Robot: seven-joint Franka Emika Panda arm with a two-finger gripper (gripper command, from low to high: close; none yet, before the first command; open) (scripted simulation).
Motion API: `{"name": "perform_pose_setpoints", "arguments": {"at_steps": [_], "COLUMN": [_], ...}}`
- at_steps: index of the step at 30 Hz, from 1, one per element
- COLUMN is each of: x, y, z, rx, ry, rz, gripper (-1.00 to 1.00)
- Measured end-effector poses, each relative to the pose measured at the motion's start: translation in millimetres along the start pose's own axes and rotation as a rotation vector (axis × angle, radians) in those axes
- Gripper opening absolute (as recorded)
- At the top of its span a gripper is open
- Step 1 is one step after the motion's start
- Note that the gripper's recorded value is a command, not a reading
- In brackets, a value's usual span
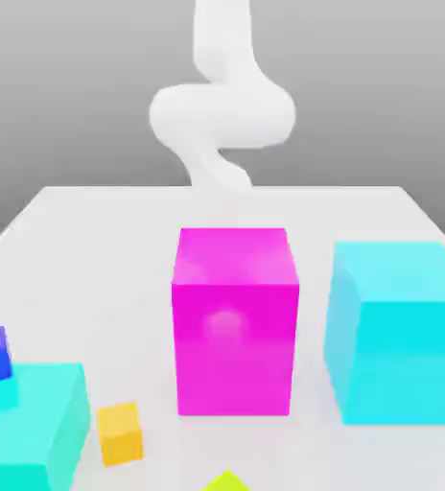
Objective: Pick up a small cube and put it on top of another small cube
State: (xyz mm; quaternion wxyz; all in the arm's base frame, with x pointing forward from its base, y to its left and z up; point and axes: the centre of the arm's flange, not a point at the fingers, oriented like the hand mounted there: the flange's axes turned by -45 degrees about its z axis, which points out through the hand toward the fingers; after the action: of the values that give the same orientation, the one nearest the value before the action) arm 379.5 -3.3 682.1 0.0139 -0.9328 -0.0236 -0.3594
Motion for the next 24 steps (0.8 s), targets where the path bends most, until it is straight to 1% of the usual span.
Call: {"name": "perform_pose_setpoints", "arguments": {"at_steps": [5, 11, 18, 24], "x": [0, -20, -70, -129], "y": [5, 4, -2, -3], "z": [91, 197, 310, 393], "rx": [0.079, 0.152, 0.210, 0.235], "ry": [-0.127, -0.268, -0.426, -0.560], "rz": [-0.096, -0.210, -0.351, -0.482], "gripper": [0.00, 0.00, 0.00, 0.00]}}
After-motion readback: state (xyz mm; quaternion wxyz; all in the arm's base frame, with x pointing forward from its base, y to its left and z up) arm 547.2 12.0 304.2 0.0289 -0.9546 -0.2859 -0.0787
